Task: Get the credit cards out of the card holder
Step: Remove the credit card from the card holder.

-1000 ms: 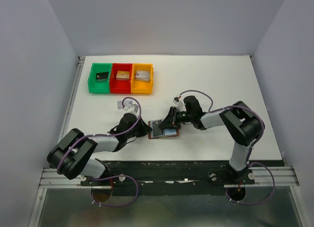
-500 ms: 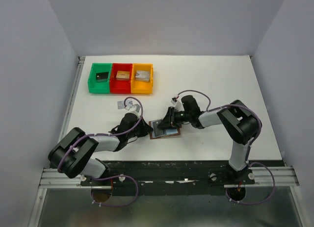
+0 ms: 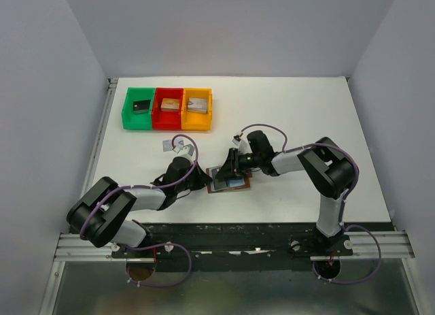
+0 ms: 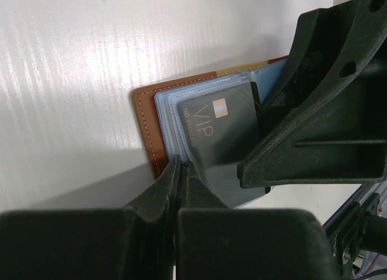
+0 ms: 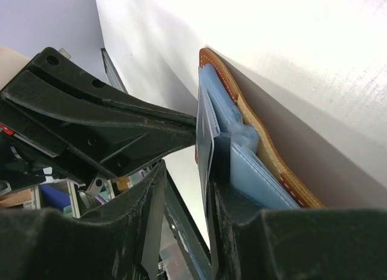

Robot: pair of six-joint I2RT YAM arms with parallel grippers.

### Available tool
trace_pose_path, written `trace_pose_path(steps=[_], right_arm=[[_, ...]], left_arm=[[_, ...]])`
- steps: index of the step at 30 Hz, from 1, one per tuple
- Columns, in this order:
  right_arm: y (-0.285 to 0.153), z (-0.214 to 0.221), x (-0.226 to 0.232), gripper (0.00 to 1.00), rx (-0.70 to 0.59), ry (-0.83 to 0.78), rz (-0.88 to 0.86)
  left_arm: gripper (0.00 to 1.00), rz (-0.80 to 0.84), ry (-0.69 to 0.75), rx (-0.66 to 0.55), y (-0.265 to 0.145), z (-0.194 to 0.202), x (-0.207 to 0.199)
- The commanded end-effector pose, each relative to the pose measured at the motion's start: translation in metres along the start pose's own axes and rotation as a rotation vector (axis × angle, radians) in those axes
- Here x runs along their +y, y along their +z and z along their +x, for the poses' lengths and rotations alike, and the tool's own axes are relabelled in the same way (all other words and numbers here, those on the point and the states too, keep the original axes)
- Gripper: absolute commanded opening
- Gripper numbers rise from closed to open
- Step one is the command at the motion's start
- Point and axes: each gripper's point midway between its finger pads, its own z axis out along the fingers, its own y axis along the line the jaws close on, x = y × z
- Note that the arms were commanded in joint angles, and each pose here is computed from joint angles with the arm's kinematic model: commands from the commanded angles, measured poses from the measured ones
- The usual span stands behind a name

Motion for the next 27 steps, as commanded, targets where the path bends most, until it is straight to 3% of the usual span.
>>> trace_pose_path(steps=[1,27], right_arm=[[0.005,0.017,-0.007,0.40,0.064,-0.010,0.037],[-0.022,0.013,-0.006,0.31,0.015,-0.057,0.106]], left_arm=[[0.00,-0.082,0.016,0.133,-0.007,0.037,0.024],[0.00,-0.189,-0.044,0.139,-0.012,0.044,0.047]])
